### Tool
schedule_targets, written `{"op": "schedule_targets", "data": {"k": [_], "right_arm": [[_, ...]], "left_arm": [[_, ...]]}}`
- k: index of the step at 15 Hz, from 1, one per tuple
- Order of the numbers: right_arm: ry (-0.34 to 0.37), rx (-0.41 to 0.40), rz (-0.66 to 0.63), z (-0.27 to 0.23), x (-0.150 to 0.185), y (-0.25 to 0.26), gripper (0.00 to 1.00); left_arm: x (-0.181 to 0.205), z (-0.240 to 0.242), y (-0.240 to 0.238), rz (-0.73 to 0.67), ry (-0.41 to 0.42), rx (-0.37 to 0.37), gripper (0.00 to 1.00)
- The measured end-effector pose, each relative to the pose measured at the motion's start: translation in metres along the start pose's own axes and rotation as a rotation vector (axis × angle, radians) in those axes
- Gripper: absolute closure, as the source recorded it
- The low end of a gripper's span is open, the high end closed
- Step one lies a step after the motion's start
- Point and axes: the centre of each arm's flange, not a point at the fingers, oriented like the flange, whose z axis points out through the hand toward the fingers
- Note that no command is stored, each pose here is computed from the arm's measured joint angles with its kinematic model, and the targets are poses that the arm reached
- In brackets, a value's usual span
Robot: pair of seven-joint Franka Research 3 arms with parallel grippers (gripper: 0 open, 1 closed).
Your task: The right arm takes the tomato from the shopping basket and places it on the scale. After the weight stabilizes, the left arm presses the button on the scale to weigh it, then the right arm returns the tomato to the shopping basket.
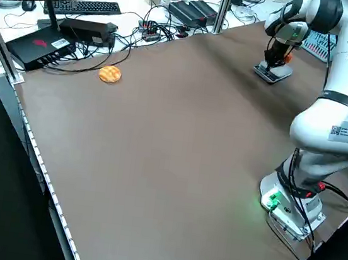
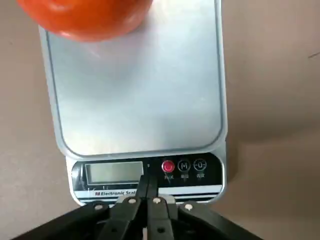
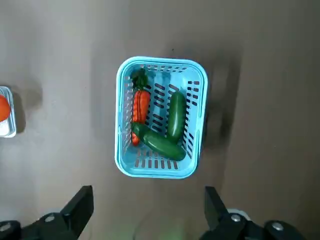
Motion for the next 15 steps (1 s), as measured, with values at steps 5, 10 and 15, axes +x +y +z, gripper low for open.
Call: {"op": "schedule_targets", "data": {"k": [5,10,15], "right_arm": [[-0.001,0.001,0.009,0.001,-0.001,0.0,0.01],[0.01,0.021,0.02,0.001,0.0,0.004,0.01],[0.01,0.023,0.022,0.001,0.0,0.004,0.0]], "left_arm": [[0.005,0.012,0.002,0.009,-0.018,0.005,0.99],[0.006,0.015,0.004,0.005,-0.02,0.002,0.99],[0.006,0.018,0.005,0.004,-0.023,-0.001,0.99]]}}
